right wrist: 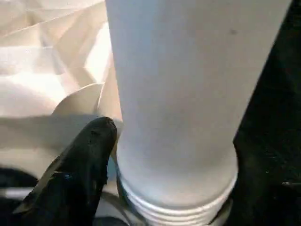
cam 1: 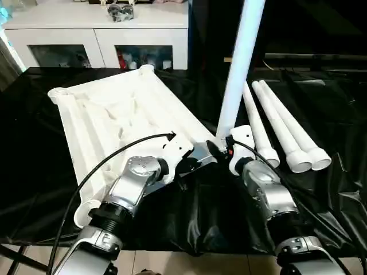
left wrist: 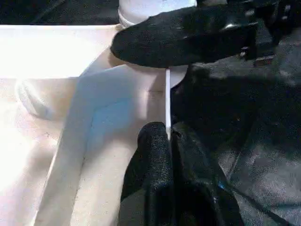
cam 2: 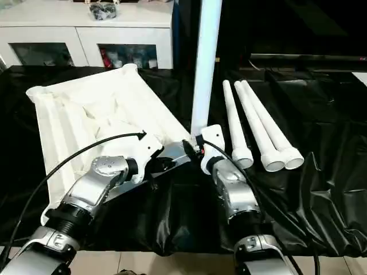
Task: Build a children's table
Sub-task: Rotate leg to tighten
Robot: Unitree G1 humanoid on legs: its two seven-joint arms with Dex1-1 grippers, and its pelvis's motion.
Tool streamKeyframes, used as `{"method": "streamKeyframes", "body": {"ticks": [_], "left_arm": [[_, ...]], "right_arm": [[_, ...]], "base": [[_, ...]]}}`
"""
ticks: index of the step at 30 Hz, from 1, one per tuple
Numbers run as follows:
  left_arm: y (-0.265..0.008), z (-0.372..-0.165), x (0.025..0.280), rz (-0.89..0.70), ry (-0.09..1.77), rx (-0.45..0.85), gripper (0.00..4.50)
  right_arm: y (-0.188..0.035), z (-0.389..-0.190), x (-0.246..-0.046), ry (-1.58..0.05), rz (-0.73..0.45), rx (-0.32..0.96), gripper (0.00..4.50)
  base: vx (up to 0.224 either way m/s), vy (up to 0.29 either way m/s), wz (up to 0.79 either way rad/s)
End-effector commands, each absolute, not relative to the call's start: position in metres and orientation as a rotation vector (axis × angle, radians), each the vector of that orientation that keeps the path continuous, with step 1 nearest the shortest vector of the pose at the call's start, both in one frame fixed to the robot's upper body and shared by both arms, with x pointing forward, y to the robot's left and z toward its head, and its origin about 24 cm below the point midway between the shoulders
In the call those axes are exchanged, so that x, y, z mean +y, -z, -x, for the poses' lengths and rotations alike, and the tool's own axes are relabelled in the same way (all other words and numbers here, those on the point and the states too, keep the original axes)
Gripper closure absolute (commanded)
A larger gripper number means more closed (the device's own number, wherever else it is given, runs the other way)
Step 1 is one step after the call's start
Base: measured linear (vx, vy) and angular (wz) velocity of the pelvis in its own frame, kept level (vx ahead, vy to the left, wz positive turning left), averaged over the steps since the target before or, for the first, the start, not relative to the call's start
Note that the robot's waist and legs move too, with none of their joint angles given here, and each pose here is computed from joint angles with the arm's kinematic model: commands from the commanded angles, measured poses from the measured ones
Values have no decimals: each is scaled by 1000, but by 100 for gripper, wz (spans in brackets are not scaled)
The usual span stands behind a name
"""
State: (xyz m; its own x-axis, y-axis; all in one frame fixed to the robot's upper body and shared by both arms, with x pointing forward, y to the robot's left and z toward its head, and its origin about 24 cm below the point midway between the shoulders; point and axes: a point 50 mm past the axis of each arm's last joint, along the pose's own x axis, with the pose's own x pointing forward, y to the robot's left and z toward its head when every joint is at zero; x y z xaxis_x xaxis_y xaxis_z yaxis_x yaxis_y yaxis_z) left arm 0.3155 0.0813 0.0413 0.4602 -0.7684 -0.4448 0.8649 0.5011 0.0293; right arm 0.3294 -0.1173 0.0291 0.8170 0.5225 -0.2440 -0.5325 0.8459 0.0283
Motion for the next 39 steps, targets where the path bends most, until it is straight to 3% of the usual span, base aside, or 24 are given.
{"method": "streamKeyframes", "body": {"ticks": [1, 16, 22, 28, 32, 35, 36, 39], "left_arm": [[-52, -308, 62, -234, 1178, 313, 450], [-52, -290, 84, -255, 1417, 381, 450], [-51, -284, 88, -251, 1484, 412, 450], [-51, -283, 90, -255, 1476, 410, 450], [-52, -290, 88, -261, 1389, 384, 450], [-54, -303, 82, -259, 1225, 334, 450], [-54, -303, 82, -259, 1225, 334, 450], [-57, -316, 73, -221, 1030, 327, 450]], "right_arm": [[-29, -319, -91, -796, 57, 264, 82], [-39, -291, -118, -1219, 168, 318, 82], [-39, -282, -119, -1295, 166, 349, 143], [-37, -278, -115, -1309, 151, 354, 172], [-33, -279, -110, -1249, 116, 337, 178], [-28, -292, -101, -1031, 94, 283, 178], [-28, -292, -101, -1031, 94, 283, 178], [-17, -307, -88, -738, 42, 290, 178]], "base": [[0, 0, 0], [0, 0, 0], [0, 0, 0], [0, 0, 0], [0, 0, 0], [0, 0, 0], [0, 0, 0], [0, 0, 0]]}}
